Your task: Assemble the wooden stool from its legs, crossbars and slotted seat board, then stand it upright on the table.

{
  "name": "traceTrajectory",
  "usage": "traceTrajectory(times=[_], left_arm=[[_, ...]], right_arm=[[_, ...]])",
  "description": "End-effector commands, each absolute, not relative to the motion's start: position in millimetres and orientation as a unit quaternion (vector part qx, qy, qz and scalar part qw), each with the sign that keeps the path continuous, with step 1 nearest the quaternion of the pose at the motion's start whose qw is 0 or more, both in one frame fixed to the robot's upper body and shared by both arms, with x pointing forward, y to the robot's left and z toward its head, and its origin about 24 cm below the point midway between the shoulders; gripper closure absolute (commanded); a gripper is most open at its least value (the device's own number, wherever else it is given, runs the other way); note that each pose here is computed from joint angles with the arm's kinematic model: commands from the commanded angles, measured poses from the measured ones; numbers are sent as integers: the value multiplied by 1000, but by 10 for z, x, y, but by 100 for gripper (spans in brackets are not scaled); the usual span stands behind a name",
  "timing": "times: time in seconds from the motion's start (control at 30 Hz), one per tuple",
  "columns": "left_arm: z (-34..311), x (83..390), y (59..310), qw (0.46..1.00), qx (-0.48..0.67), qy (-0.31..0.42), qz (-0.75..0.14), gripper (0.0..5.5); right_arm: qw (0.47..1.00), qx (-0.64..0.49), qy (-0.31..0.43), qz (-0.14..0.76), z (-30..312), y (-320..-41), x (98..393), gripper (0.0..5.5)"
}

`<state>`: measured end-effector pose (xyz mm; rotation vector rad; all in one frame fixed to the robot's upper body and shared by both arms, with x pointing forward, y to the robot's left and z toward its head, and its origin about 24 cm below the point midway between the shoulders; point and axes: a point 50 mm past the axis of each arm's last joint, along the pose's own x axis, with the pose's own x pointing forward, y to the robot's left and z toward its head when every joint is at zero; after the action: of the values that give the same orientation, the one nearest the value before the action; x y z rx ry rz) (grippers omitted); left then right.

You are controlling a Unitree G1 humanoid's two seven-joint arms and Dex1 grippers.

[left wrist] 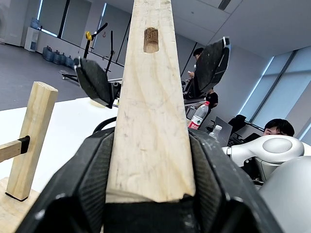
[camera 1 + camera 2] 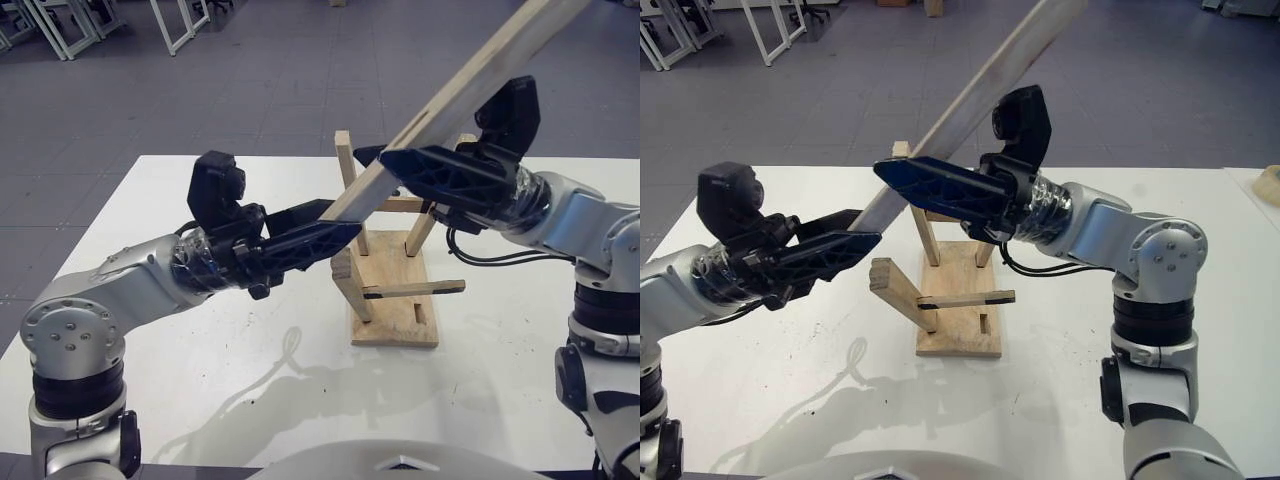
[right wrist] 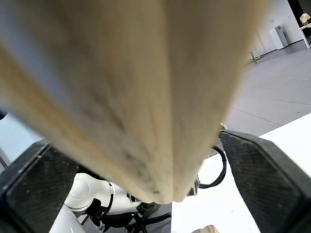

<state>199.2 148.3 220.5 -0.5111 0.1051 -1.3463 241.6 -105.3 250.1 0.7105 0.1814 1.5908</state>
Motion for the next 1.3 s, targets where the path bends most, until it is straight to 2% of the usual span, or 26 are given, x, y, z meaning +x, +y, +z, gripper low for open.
traceTrajectory(times=[0.03, 0.1, 0.37, 0.5, 0.57, 0.6, 0.7, 0.77, 0.9, 0.97, 1.03, 1.1, 1.2, 1.3], left_arm=[[2238, 1993, 1474, 754, -214, 52, -619, 343], [2230, 2001, 1492, 757, -212, 54, -616, 343], [2187, 1991, 1538, 757, -204, 71, -617, 343], [2224, 1999, 1546, 756, -200, 63, -620, 343], [2327, 2009, 1557, 758, -191, 34, -623, 343], [2383, 2009, 1565, 757, -189, 18, -626, 306], [2522, 2010, 1636, 763, -174, -19, -622, 257], [2559, 2022, 1730, 778, -159, -27, -608, 237], [2633, 2095, 2028, 819, -160, -63, -548, 237], [2407, 2131, 2082, 844, -136, -20, -518, 237], [2003, 2122, 2083, 864, -94, 57, -492, 237], [1515, 2034, 2105, 872, -24, 153, -465, 237], [1109, 1899, 2113, 856, 38, 224, -464, 237], [926, 1841, 2029, 841, 65, 239, -481, 237]], right_arm=[[632, 287, 85, 715, 2556, -1023, 2372, 147], [630, 279, 88, 719, 2551, -1038, 2362, 195], [632, 265, 91, 723, 2528, -1127, 2347, 331], [638, 251, 94, 722, 2510, -1147, 2355, 336], [641, 252, 90, 720, 2519, -1150, 2376, 338], [639, 259, 84, 720, 2539, -1148, 2387, 339], [636, 282, 68, 715, 2605, -1166, 2428, 346], [641, 291, 65, 708, 2609, -1175, 2457, 347], [678, 308, 46, 666, 2610, -1268, 2584, 347], [728, 284, 20, 624, 2637, -1484, 2671, 347], [776, 235, 10, 585, 2614, -1762, 2676, 347], [811, 177, 30, 558, 2525, -2013, 2629, 347], [832, 110, 69, 539, 2379, -2226, 2582, 347], [833, 34, 121, 539, 2144, -2362, 2544, 347]])
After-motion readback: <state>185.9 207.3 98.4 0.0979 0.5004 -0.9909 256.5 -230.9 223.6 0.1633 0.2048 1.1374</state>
